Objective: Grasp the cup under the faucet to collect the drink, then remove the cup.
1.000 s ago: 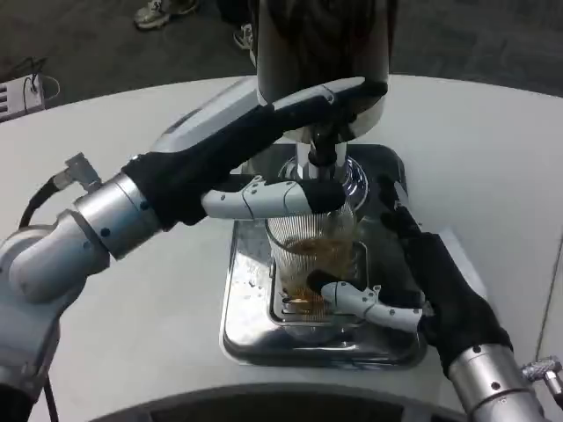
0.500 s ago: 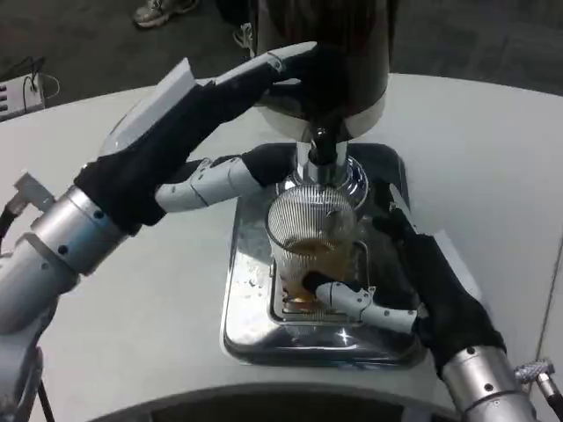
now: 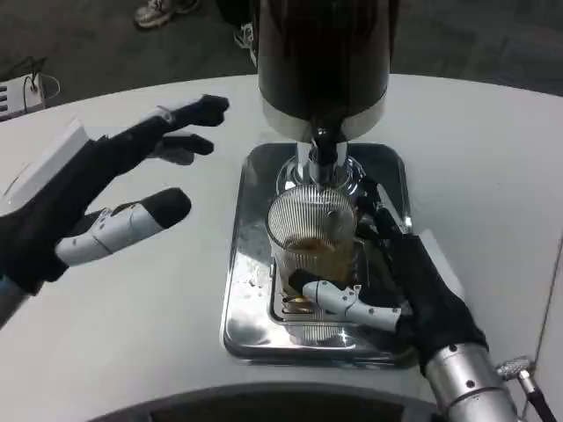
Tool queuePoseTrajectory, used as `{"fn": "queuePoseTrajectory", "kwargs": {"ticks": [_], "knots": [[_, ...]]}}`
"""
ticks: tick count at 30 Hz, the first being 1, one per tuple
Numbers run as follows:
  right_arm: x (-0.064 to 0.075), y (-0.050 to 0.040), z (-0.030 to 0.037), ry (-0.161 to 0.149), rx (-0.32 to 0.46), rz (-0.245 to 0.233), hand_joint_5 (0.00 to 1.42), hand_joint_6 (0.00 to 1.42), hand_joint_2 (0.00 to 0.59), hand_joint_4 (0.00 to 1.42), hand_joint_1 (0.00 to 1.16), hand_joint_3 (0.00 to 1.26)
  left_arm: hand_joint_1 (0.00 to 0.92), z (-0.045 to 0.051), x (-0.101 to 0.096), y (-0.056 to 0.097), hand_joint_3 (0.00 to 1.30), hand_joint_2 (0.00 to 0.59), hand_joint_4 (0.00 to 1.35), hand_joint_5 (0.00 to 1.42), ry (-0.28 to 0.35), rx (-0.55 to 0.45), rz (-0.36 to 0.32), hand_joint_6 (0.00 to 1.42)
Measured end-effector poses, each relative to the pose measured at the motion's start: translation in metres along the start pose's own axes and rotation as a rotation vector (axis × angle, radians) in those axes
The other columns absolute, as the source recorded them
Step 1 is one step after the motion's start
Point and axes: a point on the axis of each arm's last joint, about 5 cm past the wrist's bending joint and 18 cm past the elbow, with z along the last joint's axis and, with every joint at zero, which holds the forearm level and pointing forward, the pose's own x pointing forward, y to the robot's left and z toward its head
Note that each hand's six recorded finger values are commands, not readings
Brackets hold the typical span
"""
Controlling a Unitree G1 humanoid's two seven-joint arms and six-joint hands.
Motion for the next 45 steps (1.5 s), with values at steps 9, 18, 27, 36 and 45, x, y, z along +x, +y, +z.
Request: {"fn": "queuePoseTrajectory", "kwargs": {"ticks": [9,18,27,36,45], "knots": [[0.006,0.0067,0.0004,-0.007,0.008,0.008,0.12,0.11,0.192,0.03,0.86,0.00,0.000,-0.0036,-0.036,-0.006,0.12,0.086,0.10,0.22,0.156,0.063,0.030,0.27],[0.011,0.0117,-0.0039,0.006,0.009,-0.006,0.11,0.10,0.190,0.03,0.86,0.00,0.000,0.0005,-0.057,-0.016,0.11,0.085,0.09,0.20,0.247,0.076,-0.016,0.26],[0.018,0.0188,-0.0039,-0.005,0.026,-0.043,0.11,0.08,0.181,0.03,0.87,0.00,0.000,0.0000,-0.067,-0.023,0.11,0.085,0.08,0.20,0.308,0.065,-0.055,0.25],[0.022,0.0227,-0.0061,-0.007,0.032,-0.057,0.11,0.08,0.180,0.04,0.87,0.00,0.000,0.0017,-0.067,-0.026,0.11,0.085,0.08,0.20,0.335,0.074,-0.089,0.24],[0.025,0.0300,-0.0068,-0.010,0.041,-0.085,0.12,0.07,0.180,0.05,0.87,0.00,0.000,0.0013,-0.069,-0.024,0.12,0.085,0.09,0.20,0.363,0.082,-0.110,0.24]]}}
